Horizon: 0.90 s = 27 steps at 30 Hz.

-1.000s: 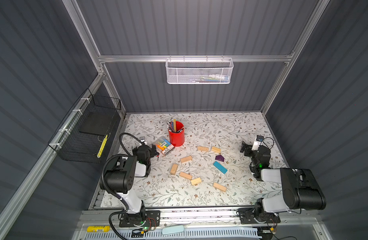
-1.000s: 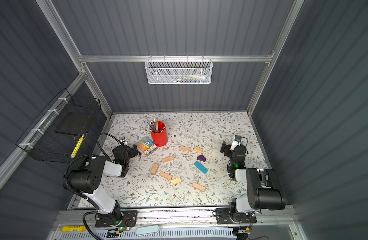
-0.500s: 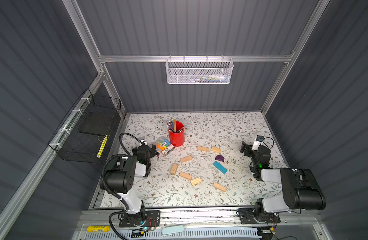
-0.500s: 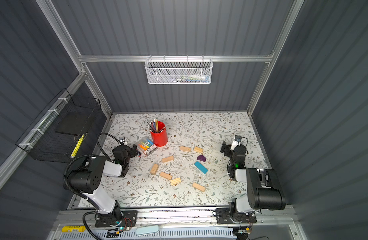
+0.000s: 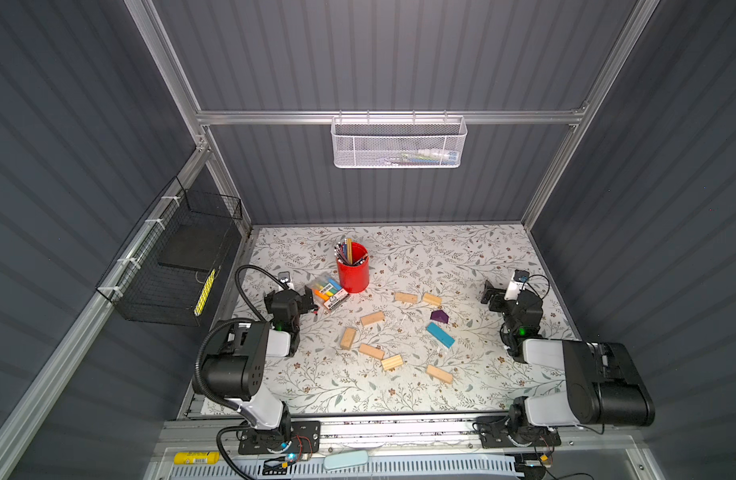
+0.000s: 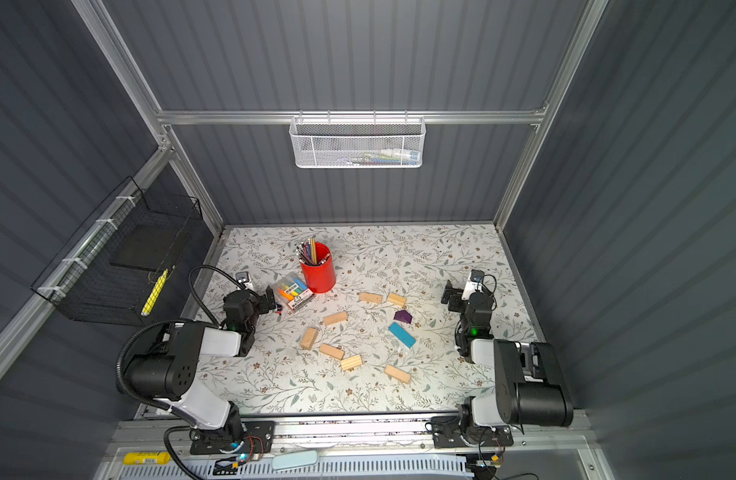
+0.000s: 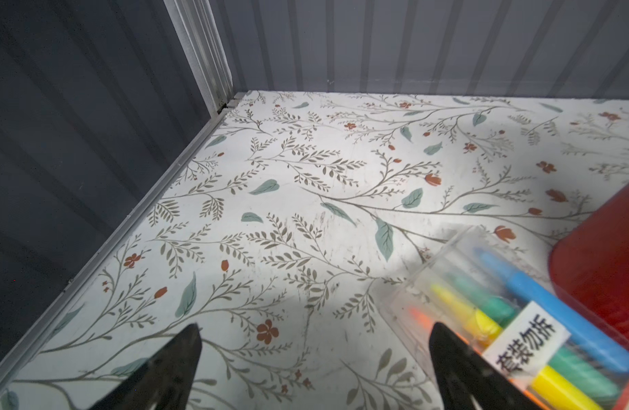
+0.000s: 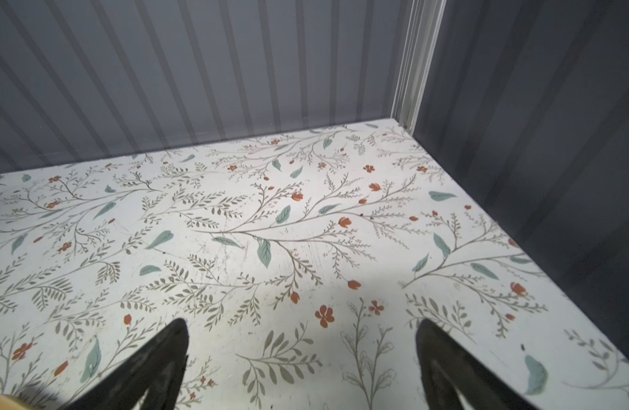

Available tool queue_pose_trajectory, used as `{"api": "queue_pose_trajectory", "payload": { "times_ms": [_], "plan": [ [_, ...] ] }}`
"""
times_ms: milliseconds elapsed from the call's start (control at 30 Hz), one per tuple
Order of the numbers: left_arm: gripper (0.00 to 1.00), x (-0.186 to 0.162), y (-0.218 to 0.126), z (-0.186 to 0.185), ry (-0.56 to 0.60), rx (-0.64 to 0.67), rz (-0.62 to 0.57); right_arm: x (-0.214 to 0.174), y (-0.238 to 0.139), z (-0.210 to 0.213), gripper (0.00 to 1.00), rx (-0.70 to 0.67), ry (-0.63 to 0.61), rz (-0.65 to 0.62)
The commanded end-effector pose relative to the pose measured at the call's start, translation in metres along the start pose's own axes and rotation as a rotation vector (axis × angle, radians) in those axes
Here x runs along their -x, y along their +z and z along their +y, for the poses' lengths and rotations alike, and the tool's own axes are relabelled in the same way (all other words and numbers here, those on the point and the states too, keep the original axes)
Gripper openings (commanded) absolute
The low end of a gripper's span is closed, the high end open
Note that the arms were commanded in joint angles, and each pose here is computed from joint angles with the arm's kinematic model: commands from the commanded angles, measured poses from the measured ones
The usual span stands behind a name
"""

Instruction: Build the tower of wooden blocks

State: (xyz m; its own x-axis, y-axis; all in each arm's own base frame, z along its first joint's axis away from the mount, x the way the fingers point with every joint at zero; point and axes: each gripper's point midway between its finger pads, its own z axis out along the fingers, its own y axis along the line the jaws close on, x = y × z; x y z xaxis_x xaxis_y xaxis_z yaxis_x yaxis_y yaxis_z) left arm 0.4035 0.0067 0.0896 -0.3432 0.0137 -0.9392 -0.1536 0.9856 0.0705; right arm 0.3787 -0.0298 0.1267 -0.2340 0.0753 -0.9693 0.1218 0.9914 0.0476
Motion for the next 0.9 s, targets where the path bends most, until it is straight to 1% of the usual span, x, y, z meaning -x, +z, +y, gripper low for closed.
{"api": "queue_pose_trajectory", "payload": {
  "times_ms": [0,100,200,300,333,433,500,533,567,633,733,800,867],
  "plan": [
    [1.00,0.009,-0.011,-0.003,0.007,-0.029,-0.011,0.019,-0.004,0.000,0.99,-0.012,-0.004,-0.001],
    [1.00,0.020,-0.019,-0.004,-0.012,-0.048,-0.007,0.027,-0.009,-0.003,0.99,-0.035,0.021,0.024],
    [1.00,0.032,-0.029,-0.007,-0.052,-0.078,-0.010,0.043,-0.015,-0.003,0.99,-0.041,0.089,0.026],
    [1.00,0.049,-0.040,-0.010,-0.101,-0.112,-0.022,0.053,-0.024,-0.008,0.99,-0.073,0.206,0.055],
    [1.00,0.055,-0.045,-0.008,-0.132,-0.108,-0.021,0.055,-0.028,-0.012,0.99,-0.103,0.252,0.069],
    [1.00,0.063,-0.058,0.007,-0.283,-0.036,0.009,0.048,-0.036,-0.013,0.99,-0.111,0.295,0.114],
    [1.00,0.062,-0.066,0.024,-0.389,0.047,0.004,0.037,-0.041,-0.017,0.99,-0.135,0.394,0.118],
    [1.00,0.060,-0.069,0.027,-0.431,0.062,-0.005,0.033,-0.044,-0.017,0.99,-0.133,0.451,0.128],
    [1.00,0.060,-0.073,0.027,-0.444,0.048,-0.016,0.030,-0.045,-0.013,0.99,-0.110,0.479,0.147],
    [1.00,0.063,-0.077,0.019,-0.446,-0.004,-0.009,0.027,-0.046,0.001,0.99,-0.037,0.487,0.189],
    [1.00,0.060,-0.080,0.009,-0.446,-0.042,0.082,0.024,-0.049,0.013,0.99,0.009,0.520,0.269],
    [1.00,0.061,-0.083,-0.006,-0.434,-0.128,0.120,0.023,-0.051,0.020,0.99,0.023,0.515,0.304],
    [1.00,0.058,-0.088,-0.016,-0.438,-0.176,0.157,0.023,-0.053,0.029,0.99,0.053,0.502,0.330]
  ]
}}
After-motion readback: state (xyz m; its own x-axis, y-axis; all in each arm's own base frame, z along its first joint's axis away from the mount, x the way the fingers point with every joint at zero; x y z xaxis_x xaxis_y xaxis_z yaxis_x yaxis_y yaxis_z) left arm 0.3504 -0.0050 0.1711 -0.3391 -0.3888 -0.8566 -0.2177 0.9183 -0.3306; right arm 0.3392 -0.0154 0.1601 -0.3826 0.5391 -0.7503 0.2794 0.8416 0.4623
